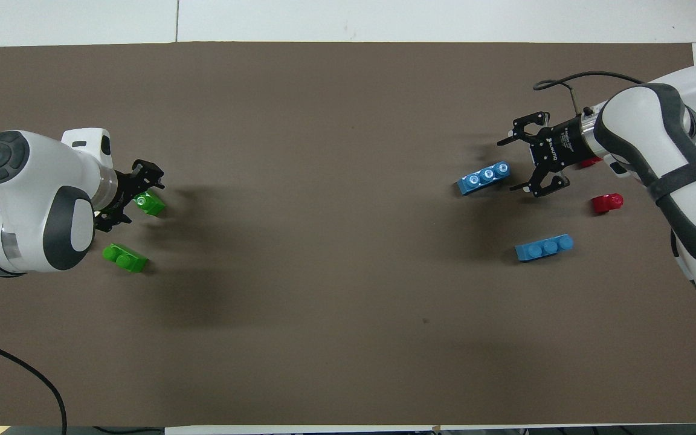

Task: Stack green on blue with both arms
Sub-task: 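Grasp the green brick with the left gripper while the right gripper grasps the blue brick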

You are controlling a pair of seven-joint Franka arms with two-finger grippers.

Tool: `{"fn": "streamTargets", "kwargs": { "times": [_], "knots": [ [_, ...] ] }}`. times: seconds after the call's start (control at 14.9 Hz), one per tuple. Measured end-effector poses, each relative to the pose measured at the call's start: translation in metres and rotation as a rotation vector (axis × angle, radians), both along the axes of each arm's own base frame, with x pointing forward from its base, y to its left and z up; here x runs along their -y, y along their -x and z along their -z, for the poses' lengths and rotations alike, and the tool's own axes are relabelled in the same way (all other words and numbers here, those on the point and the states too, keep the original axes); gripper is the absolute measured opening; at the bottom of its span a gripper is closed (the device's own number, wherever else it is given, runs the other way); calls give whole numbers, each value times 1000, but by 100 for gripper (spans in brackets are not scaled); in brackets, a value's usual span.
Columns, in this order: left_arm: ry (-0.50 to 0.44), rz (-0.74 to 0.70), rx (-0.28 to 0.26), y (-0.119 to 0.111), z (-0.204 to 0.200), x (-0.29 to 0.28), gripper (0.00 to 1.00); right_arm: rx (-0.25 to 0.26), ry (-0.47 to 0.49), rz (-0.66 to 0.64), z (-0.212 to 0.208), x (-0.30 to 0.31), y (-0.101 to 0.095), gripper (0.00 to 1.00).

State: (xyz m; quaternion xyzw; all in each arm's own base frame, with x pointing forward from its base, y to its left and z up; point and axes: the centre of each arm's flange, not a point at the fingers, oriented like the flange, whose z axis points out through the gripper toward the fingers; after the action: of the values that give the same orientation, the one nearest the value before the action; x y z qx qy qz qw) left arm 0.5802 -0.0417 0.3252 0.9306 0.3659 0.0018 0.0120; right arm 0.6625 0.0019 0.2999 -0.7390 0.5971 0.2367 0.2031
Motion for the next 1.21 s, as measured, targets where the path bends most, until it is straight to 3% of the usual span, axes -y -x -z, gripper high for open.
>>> {"fn": "streamTargets", "kwargs": {
  "times": [0.4, 1.14, 1.21],
  "knots": [
    [-4, -11, -15, 0, 9, -7, 100, 13, 4, -14, 8, -16, -2, 100],
    [-4, -33, 10, -6, 21, -19, 100, 33, 12, -29, 24, -13, -2, 100],
    [-4, -33, 12, -6, 22, -19, 93, 34, 13, -30, 25, -13, -2, 98]
  ]
}}
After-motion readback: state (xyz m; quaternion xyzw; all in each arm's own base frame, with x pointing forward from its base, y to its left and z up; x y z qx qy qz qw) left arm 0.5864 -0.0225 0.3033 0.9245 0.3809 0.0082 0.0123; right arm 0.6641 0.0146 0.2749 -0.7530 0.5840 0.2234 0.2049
